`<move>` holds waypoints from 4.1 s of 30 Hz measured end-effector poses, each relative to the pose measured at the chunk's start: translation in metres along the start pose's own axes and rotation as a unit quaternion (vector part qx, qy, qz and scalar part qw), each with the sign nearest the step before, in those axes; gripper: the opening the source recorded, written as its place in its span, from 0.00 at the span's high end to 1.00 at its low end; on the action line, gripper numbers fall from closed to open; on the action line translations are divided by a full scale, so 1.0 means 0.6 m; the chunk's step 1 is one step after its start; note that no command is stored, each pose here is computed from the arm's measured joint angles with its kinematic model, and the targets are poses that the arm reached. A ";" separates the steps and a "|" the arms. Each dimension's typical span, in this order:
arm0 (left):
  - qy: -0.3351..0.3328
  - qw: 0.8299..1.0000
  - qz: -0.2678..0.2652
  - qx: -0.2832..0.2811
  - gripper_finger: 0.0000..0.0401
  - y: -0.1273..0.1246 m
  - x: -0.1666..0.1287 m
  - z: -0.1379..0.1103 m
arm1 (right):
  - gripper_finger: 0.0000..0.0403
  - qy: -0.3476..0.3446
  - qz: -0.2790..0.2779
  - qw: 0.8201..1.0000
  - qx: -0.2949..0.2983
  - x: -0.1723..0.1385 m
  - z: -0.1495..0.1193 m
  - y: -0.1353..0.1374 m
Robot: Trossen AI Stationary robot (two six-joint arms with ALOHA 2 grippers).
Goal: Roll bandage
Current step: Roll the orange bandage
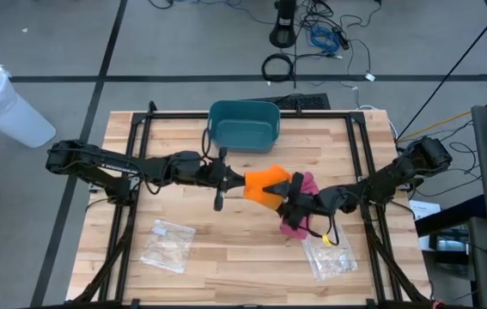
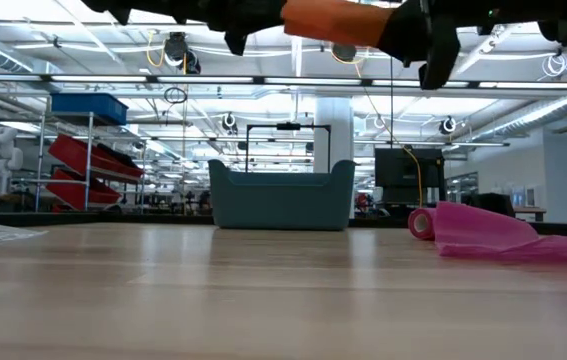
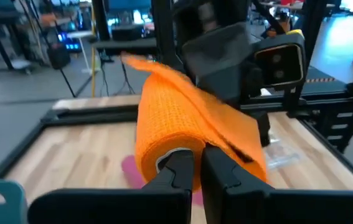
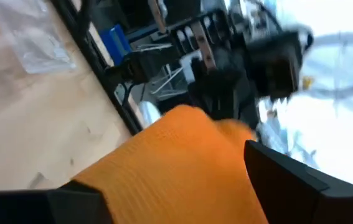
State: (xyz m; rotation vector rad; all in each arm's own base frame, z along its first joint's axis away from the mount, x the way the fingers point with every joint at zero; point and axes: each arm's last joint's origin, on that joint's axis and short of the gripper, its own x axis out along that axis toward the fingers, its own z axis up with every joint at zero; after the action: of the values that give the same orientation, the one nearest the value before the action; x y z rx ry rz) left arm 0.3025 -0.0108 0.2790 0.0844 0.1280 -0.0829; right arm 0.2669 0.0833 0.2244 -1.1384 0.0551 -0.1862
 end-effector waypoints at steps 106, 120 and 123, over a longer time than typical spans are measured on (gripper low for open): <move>-0.024 0.999 0.012 0.018 0.98 -0.011 -0.037 0.035 | 0.52 -0.040 0.101 0.821 0.560 0.044 -0.115 0.059; -0.023 1.000 0.011 -0.016 0.98 -0.011 -0.037 0.034 | 1.00 -0.013 0.098 0.849 0.519 0.051 -0.118 0.067; -0.026 0.999 -0.009 -0.038 0.98 -0.013 -0.037 0.035 | 1.00 0.026 0.080 0.860 0.504 0.051 -0.125 0.072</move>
State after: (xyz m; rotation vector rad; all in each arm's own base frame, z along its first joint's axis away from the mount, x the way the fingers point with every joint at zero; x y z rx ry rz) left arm 0.2824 -0.0186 0.3022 0.0045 0.0796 -0.0977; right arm 0.2918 0.0281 0.1552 -0.0727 0.0865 -0.0709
